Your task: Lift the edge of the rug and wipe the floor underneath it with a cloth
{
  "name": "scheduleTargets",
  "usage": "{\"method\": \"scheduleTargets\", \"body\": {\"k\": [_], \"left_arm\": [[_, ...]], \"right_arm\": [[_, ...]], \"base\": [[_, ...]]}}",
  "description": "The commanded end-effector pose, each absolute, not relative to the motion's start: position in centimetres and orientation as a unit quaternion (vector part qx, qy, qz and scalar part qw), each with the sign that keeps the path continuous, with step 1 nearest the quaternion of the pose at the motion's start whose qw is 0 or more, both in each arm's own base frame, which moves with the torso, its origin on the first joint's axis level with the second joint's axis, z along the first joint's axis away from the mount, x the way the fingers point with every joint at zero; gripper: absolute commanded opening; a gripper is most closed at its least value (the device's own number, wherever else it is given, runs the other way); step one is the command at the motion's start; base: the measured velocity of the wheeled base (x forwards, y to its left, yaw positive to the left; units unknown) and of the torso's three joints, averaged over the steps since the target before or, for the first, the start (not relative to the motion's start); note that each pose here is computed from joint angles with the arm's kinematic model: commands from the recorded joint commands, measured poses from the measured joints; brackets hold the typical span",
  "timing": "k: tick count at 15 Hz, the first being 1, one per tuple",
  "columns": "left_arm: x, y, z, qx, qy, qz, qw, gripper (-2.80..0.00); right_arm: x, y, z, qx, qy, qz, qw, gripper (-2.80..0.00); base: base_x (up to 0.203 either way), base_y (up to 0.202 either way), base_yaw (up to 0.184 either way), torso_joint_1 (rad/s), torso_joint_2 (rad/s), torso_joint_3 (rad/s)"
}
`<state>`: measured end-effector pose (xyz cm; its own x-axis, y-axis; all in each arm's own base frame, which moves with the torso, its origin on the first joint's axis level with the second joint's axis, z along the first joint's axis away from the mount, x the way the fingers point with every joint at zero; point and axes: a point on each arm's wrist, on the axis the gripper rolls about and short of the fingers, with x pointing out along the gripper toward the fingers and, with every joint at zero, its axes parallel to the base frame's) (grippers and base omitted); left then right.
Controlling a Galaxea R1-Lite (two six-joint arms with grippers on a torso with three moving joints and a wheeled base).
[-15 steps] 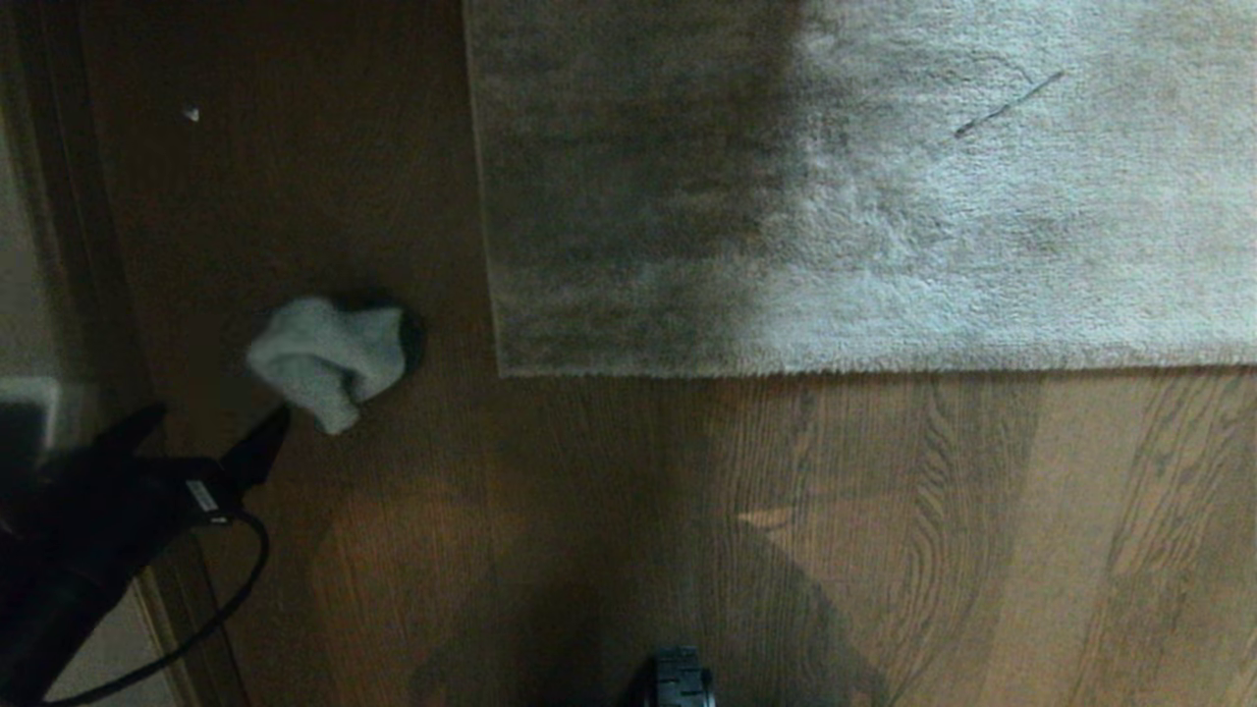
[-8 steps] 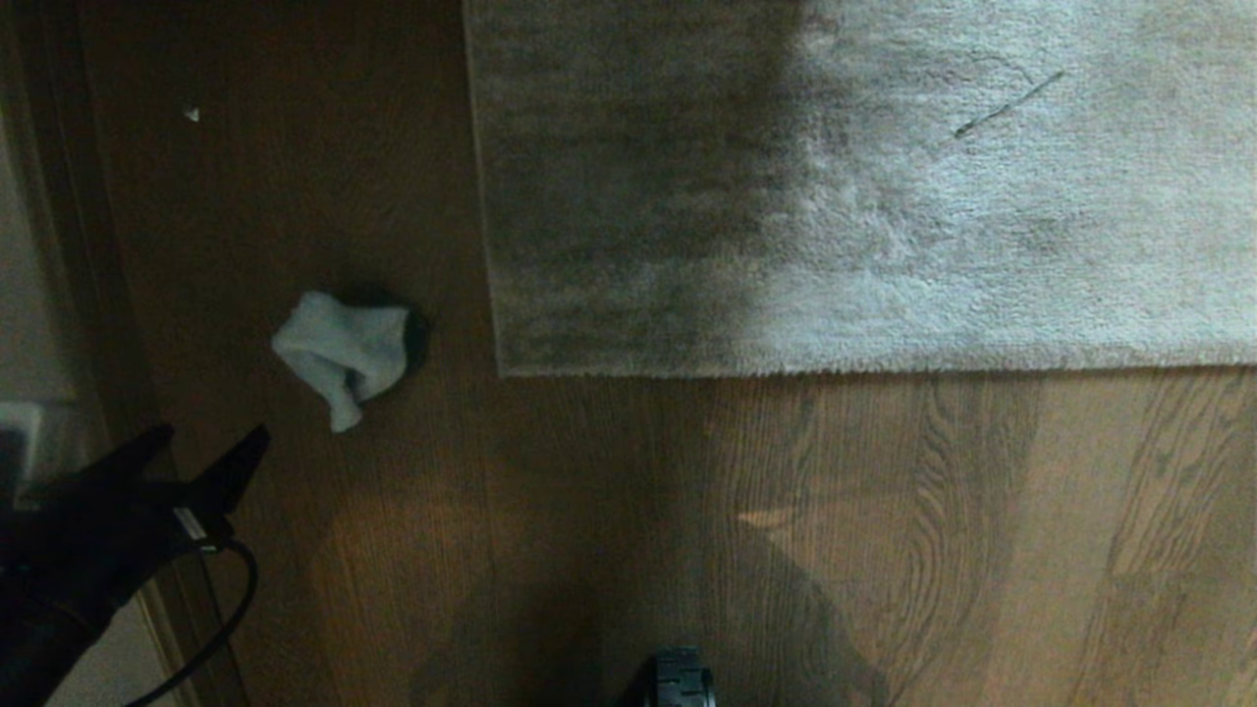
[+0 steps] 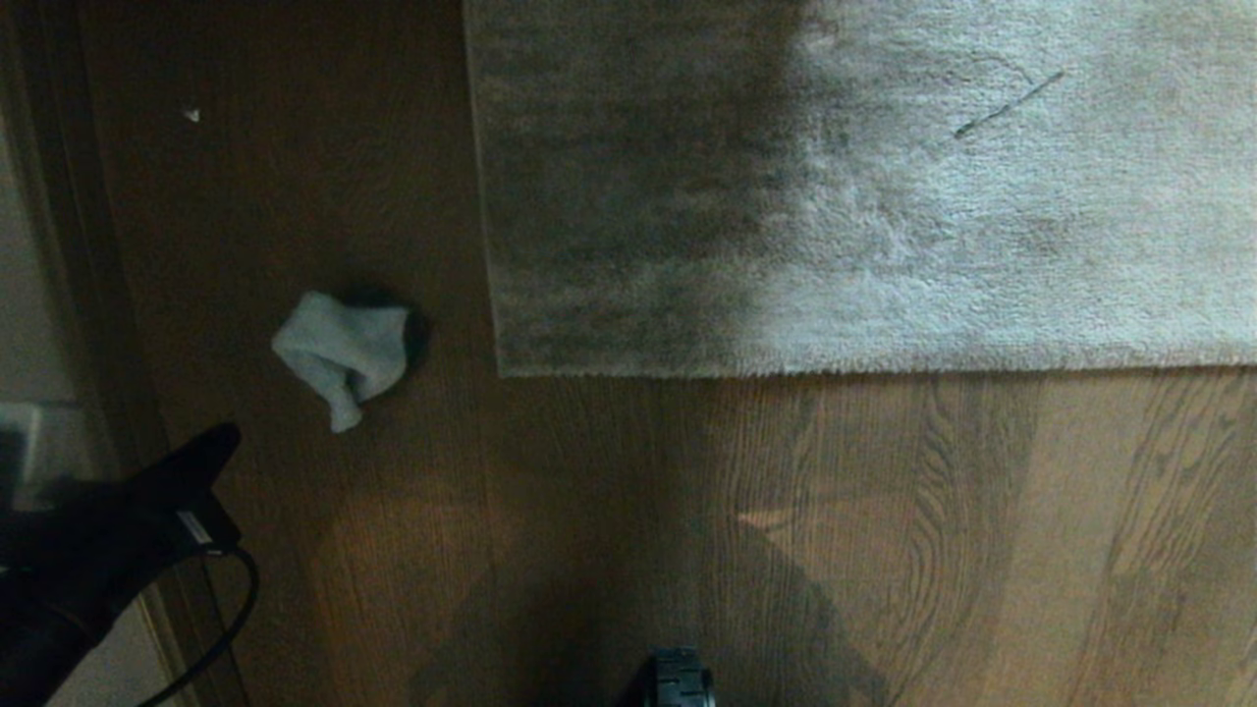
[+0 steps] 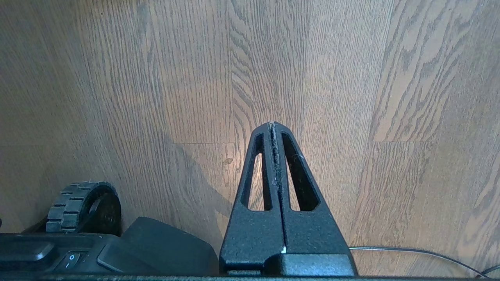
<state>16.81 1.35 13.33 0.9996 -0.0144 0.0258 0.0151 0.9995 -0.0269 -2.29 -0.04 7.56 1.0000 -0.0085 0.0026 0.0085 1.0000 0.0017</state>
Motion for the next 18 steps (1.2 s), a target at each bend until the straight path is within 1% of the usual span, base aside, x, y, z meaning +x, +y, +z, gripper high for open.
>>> {"method": "scheduleTargets", "body": {"k": [1, 7, 10, 13, 18], "left_arm": [[16.2, 1.3, 13.6, -0.015, -0.012, -0.009, 1.000, -2.80], [13.5, 0.9, 13.7, -0.033, 0.028, -0.012, 0.999, -2.80], [10.7, 0.4, 13.5, -0.035, 0.057, -0.023, 0.997, -2.80], [7.6, 0.1, 13.1, -0.034, 0.066, -0.030, 0.997, -2.80], [2.9, -0.2, 11.0, -0.031, 0.086, -0.047, 0.995, -2.80]], "right_arm": [[-2.3, 0.0, 7.6, 0.001, -0.001, -0.004, 1.000, -2.80], [-2.3, 0.0, 7.6, 0.001, -0.001, -0.004, 1.000, -2.80], [-2.3, 0.0, 7.6, 0.001, -0.001, -0.004, 1.000, -2.80], [-2.3, 0.0, 7.6, 0.001, -0.001, -0.004, 1.000, -2.80], [-2.3, 0.0, 7.6, 0.001, -0.001, -0.004, 1.000, -2.80]], "base": [[0.000, 0.000, 0.000, 0.000, 0.00, 0.000], [0.000, 0.000, 0.000, 0.000, 0.00, 0.000], [0.000, 0.000, 0.000, 0.000, 0.00, 0.000], [0.000, 0.000, 0.000, 0.000, 0.00, 0.000], [0.000, 0.000, 0.000, 0.000, 0.00, 0.000]]}}
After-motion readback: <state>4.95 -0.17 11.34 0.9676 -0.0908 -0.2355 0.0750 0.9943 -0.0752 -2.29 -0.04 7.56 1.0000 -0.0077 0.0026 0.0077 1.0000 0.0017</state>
